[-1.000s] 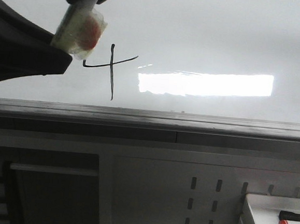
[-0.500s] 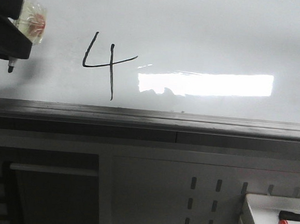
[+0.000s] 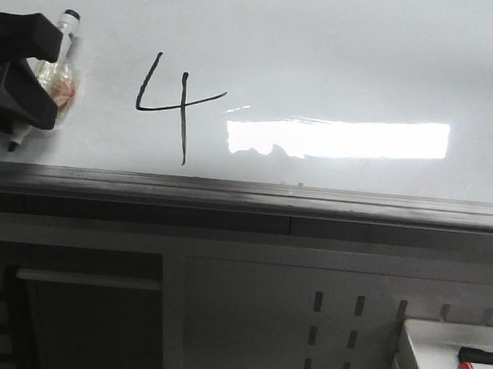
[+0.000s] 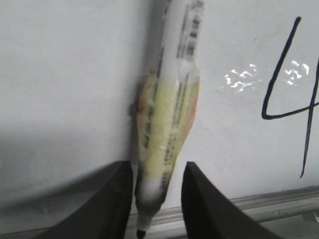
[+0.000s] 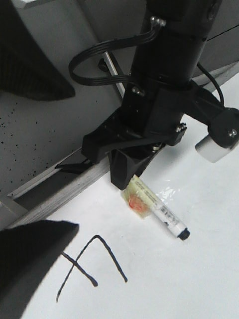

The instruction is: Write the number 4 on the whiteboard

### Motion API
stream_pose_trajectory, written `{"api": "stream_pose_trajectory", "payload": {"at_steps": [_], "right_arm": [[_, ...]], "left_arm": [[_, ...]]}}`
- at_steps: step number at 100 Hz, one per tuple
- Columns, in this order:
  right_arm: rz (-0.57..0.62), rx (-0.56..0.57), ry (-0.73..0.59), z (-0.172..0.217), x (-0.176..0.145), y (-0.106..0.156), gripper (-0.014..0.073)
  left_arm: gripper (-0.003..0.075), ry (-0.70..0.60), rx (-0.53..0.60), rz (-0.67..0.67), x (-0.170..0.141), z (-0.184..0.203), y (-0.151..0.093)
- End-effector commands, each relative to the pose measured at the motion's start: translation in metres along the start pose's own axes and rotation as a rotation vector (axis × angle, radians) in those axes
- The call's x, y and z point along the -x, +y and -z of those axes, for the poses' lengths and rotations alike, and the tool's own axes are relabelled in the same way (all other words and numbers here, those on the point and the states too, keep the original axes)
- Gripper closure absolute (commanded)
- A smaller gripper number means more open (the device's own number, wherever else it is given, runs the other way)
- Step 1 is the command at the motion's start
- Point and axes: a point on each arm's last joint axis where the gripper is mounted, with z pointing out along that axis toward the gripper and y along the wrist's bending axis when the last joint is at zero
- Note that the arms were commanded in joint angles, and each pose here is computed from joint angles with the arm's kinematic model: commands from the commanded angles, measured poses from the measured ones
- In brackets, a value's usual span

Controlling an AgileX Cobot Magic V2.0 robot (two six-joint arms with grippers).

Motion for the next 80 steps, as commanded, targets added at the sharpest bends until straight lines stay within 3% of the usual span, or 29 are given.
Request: {"api": "stream_pose_trajectory", "payload": {"at_steps": [1,20,27,42,58,80], "right_arm": [[0.019,-0.017,-0.142,0.022,0.021,-0.002,0.0147],[0.029,-0.028,-0.158,0.036,0.022,-0.003,0.019],[0.025,-0.037,-0.167,0.043,0.02,-0.005,0.0303],[0.02,-0.058,-0.197,0.061,0.005,-0.009,0.0666],[0.034,-0.073,-0.285,0.083,-0.019,-0.006,0.0659],[0.065,-0.096,-0.438,0.115,-0.072,-0.001,0.0659]], "left_arm": [[0.041,-0.128,-0.024,0.019,0.021,0.007,-0.005],[0.0412,-0.174,-0.039,0.006,0.026,0.02,-0.007],[0.0423,-0.227,-0.054,-0.013,0.031,0.034,-0.009],[0.0517,-0.377,-0.08,-0.126,0.038,0.078,-0.013],[0.0739,-0.536,-0.1,-0.205,0.027,0.126,-0.011],[0.074,-0.671,-0.115,-0.253,-0.018,0.163,0.004]]}}
